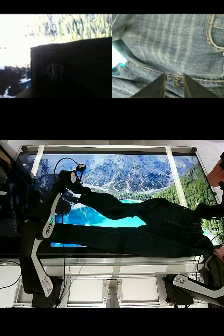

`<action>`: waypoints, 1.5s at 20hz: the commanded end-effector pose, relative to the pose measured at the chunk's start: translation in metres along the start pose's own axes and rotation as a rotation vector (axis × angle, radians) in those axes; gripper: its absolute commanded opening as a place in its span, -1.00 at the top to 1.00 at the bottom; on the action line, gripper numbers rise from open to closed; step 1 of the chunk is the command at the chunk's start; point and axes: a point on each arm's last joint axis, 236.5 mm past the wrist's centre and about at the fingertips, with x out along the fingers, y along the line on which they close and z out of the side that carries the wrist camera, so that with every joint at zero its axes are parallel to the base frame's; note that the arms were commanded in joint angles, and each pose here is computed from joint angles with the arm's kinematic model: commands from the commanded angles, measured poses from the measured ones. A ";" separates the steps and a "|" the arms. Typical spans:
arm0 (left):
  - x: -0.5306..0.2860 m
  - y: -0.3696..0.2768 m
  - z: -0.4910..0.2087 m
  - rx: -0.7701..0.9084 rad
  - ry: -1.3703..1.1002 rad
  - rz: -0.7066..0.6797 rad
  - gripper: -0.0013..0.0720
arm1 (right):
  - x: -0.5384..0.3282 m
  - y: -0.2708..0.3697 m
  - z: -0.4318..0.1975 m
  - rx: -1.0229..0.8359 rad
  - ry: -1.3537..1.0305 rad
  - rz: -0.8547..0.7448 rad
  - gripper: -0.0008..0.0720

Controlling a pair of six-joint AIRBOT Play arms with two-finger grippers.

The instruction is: Fold the clothes and pants, and hang the long-sleeved shirts on hangers.

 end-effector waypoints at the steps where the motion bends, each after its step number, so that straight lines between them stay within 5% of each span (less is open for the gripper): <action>1: 0.007 -0.010 0.000 -0.038 -0.004 -0.046 0.89 | 0.000 0.001 -0.001 0.000 0.005 0.003 0.28; 5: -0.034 0.030 0.014 -0.191 -0.055 0.040 0.90 | 0.000 0.003 -0.005 0.000 0.023 0.011 0.28; 10: -0.188 0.162 0.003 -0.404 -0.165 0.355 0.90 | 0.000 0.000 -0.003 -0.002 0.014 -0.001 0.28; 14: -0.286 0.213 -0.042 -0.586 -0.191 0.440 0.90 | 0.002 0.001 0.007 -0.034 -0.024 -0.008 0.28; 17: -0.319 0.224 -0.078 -0.665 -0.138 0.468 0.90 | 0.005 0.001 0.024 -0.095 -0.080 -0.048 0.02; 22: -0.337 0.217 -0.130 -0.727 0.034 0.475 0.90 | 0.013 -0.004 0.042 -0.156 -0.130 -0.105 0.00; 26: -0.332 0.215 -0.137 -0.737 0.074 0.467 0.90 | 0.060 -0.005 0.050 -0.170 -0.085 -0.090 -0.33; 30: -0.333 0.219 -0.139 -0.747 0.075 0.472 0.90 | 0.110 0.012 0.077 -0.221 -0.037 -0.056 -0.33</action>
